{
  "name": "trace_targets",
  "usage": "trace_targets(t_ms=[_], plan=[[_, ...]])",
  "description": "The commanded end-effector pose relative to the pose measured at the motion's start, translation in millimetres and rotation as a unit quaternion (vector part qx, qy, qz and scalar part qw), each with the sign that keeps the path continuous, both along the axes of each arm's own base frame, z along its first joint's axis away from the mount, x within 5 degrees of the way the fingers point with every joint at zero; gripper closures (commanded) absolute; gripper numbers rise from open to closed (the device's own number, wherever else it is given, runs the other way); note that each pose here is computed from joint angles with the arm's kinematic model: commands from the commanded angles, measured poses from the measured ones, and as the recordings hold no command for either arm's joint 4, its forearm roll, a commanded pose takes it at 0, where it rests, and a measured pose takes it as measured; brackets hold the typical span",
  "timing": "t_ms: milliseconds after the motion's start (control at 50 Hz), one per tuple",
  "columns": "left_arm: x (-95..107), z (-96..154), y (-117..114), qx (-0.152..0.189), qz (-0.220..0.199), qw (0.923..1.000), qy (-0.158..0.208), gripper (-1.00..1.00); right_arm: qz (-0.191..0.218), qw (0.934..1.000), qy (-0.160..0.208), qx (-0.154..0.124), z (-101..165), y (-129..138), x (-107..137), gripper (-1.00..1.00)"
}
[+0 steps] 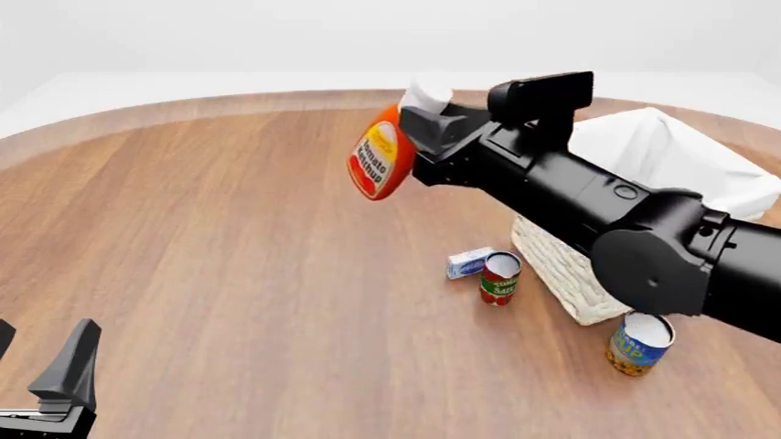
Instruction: Pick up the ketchup, and put it in the basket.
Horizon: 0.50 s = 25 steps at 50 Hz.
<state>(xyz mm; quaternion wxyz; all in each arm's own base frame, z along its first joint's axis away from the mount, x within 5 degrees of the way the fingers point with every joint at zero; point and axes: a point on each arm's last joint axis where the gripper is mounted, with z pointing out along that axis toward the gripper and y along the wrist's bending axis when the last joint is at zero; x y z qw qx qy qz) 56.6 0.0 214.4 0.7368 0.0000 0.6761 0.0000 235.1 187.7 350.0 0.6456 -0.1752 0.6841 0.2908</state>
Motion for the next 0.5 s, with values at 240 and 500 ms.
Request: trace_targets(t_ms=[240, 500], plan=[[0, 0, 0, 0.0, 0.0, 1.0, 0.0, -1.0, -0.092, 0.9948, -0.033, 0.031, 16, -63, 0, 1.0], [0, 0, 0, 0.0, 0.0, 1.0, 0.0, -1.0, -0.145, 0.9875, -0.048, 0.041, 23, -95, -4, 1.0]])
